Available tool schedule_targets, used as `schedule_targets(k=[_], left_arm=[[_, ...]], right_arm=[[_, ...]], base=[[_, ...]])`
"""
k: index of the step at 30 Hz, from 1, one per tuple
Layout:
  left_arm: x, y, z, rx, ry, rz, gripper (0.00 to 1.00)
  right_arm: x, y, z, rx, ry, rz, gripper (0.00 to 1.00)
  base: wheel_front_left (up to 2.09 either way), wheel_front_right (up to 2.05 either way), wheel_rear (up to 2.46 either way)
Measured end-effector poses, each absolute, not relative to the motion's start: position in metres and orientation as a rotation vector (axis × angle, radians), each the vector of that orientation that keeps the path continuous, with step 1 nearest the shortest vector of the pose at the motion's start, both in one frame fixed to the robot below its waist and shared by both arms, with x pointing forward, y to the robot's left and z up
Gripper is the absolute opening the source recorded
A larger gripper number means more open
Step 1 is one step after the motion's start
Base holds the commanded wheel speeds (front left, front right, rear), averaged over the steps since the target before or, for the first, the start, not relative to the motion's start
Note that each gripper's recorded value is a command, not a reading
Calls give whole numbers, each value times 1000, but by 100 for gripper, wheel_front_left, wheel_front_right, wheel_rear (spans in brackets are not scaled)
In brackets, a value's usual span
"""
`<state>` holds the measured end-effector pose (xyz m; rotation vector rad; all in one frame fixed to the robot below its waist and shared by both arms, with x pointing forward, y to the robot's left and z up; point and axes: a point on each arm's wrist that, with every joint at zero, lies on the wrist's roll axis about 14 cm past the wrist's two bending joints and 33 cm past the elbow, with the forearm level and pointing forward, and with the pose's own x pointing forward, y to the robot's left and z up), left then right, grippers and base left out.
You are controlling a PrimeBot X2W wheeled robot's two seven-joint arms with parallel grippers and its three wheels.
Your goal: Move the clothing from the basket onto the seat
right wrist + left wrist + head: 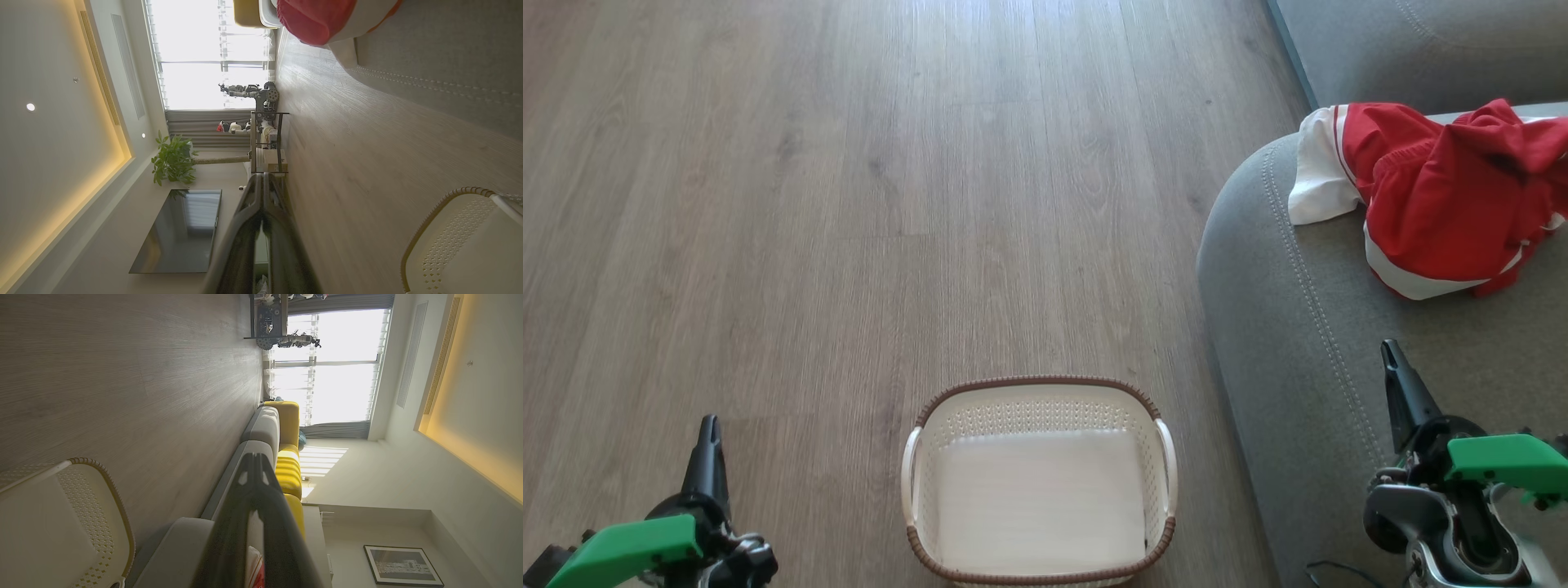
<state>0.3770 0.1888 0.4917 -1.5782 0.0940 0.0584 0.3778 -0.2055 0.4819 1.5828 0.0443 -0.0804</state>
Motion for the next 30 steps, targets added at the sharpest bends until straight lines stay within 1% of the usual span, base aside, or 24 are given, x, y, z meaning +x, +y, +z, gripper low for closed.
schedule_targets(k=[30], left_arm=[[377,189,492,-1578,94,59,0]], right_arm=[[378,-206,484,1583,42,-77,0]], base=[[0,0,0]])
